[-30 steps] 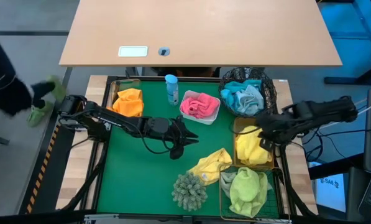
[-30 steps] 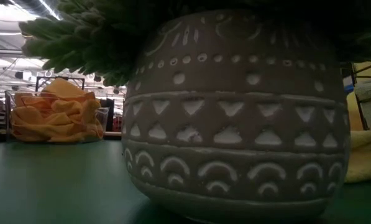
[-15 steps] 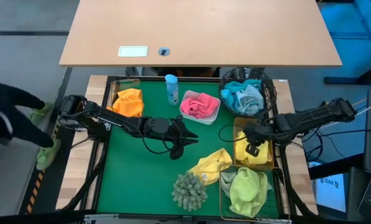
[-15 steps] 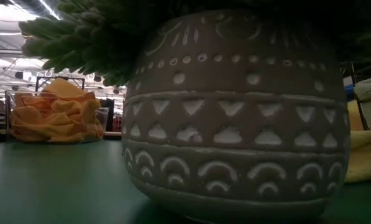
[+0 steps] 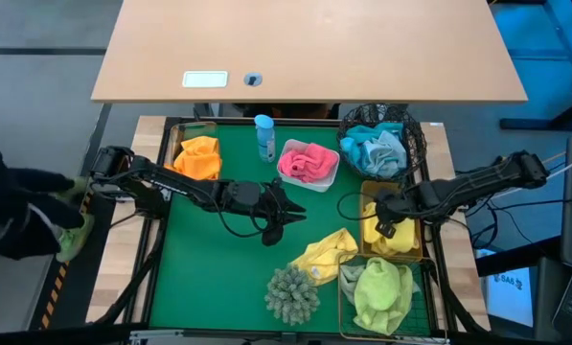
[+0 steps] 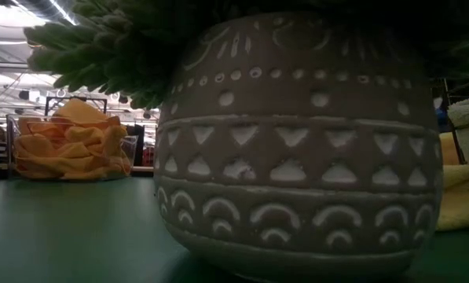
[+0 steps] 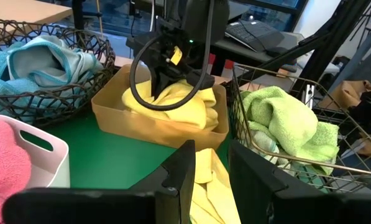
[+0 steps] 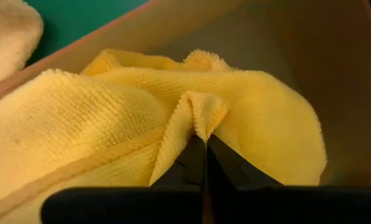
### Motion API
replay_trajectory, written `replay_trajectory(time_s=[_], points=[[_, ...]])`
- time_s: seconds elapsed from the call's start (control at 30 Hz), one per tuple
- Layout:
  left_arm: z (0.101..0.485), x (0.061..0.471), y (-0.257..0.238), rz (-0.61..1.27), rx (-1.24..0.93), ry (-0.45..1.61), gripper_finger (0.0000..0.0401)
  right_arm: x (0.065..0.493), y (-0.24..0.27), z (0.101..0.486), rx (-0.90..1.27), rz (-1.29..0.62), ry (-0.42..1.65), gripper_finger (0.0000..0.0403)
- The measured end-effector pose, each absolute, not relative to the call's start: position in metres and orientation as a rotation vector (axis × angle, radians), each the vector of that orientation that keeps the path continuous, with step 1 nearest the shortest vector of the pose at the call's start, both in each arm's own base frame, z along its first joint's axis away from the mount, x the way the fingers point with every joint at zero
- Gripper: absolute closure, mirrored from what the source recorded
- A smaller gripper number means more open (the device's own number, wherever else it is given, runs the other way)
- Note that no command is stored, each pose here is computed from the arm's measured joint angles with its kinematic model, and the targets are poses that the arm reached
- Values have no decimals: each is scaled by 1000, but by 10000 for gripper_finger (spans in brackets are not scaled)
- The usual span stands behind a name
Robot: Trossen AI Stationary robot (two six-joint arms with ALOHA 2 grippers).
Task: Sort microfiber towel by color & place in baskets
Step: Put the yellow microfiber towel into the yellow bin
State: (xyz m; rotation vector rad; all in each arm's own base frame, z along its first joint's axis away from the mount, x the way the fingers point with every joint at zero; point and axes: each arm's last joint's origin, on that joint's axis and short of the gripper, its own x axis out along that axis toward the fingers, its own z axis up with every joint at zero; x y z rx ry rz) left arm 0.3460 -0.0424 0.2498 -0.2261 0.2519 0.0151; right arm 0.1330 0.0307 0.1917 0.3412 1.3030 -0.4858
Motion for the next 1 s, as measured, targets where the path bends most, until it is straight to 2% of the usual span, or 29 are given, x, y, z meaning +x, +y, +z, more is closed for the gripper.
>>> replay_trajectory(time_s=[0.27,0.53,0.67,1.0], points=[[250,346,-42,15,-226,252,312,133,32,191,379,-445,1335,387],[250,346,-42,15,-226,252,312,132,34,192,423,-398,1374,273],[253,344,-42,14,-222,249,312,135,36,199,449,-354,1375,239],[299,303,-34,34,-80,238,312,146,39,252,444,-278,1273,226]])
